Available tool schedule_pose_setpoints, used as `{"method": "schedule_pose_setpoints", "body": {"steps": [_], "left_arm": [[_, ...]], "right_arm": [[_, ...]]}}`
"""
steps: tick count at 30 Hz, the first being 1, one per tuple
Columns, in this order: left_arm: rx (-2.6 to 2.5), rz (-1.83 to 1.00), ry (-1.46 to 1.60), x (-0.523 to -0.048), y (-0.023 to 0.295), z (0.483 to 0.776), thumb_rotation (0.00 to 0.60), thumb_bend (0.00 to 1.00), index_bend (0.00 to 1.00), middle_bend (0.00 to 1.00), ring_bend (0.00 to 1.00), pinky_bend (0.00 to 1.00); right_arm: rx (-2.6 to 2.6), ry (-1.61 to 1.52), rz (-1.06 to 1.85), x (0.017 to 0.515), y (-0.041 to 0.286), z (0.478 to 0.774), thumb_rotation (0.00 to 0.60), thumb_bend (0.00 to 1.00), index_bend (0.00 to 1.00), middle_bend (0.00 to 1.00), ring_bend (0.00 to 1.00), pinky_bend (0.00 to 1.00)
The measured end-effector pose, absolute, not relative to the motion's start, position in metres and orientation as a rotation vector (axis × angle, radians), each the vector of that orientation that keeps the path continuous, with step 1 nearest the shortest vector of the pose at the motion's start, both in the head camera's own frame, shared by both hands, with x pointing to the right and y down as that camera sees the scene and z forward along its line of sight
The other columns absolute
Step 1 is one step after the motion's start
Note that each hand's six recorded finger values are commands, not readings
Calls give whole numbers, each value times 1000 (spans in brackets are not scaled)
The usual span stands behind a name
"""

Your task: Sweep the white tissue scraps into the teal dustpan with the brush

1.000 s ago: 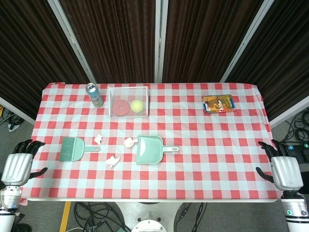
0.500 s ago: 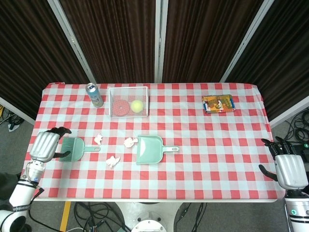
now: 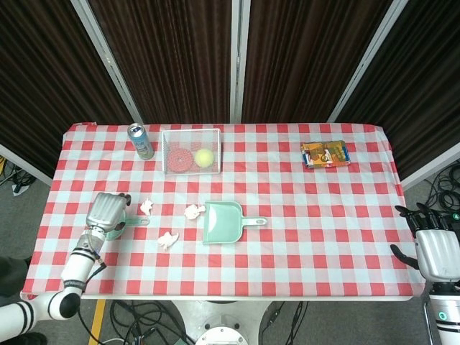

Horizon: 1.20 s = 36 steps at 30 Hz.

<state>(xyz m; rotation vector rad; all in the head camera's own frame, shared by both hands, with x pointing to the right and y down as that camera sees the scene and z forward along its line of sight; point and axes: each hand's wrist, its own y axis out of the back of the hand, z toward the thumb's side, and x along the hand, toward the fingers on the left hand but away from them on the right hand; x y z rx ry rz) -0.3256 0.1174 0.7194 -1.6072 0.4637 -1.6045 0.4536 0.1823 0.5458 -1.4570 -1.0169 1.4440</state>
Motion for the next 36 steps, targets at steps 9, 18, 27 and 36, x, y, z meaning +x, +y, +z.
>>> {"method": "schedule_pose_setpoints", "body": {"steps": [9, 18, 27, 36], "left_arm": [[-1598, -1678, 345, -311, 130, 749, 600, 215, 435, 437, 726, 877], [-1597, -1711, 317, -309, 132, 757, 600, 255, 447, 444, 727, 877], [-1587, -1720, 292, -310, 133, 762, 600, 260, 459, 461, 731, 877], [-1570, -1704, 308, -309, 131, 765, 600, 312, 558, 575, 776, 877]], "right_arm": [[-1462, -1024, 1456, 456, 183, 548, 600, 77, 196, 308, 121, 168], [-1464, -1029, 1462, 458, 184, 548, 600, 77, 196, 309, 121, 168], [-1464, -1032, 1467, 459, 184, 549, 600, 77, 196, 309, 121, 169], [-1467, -1034, 1474, 460, 186, 550, 600, 77, 196, 310, 121, 174]]}}
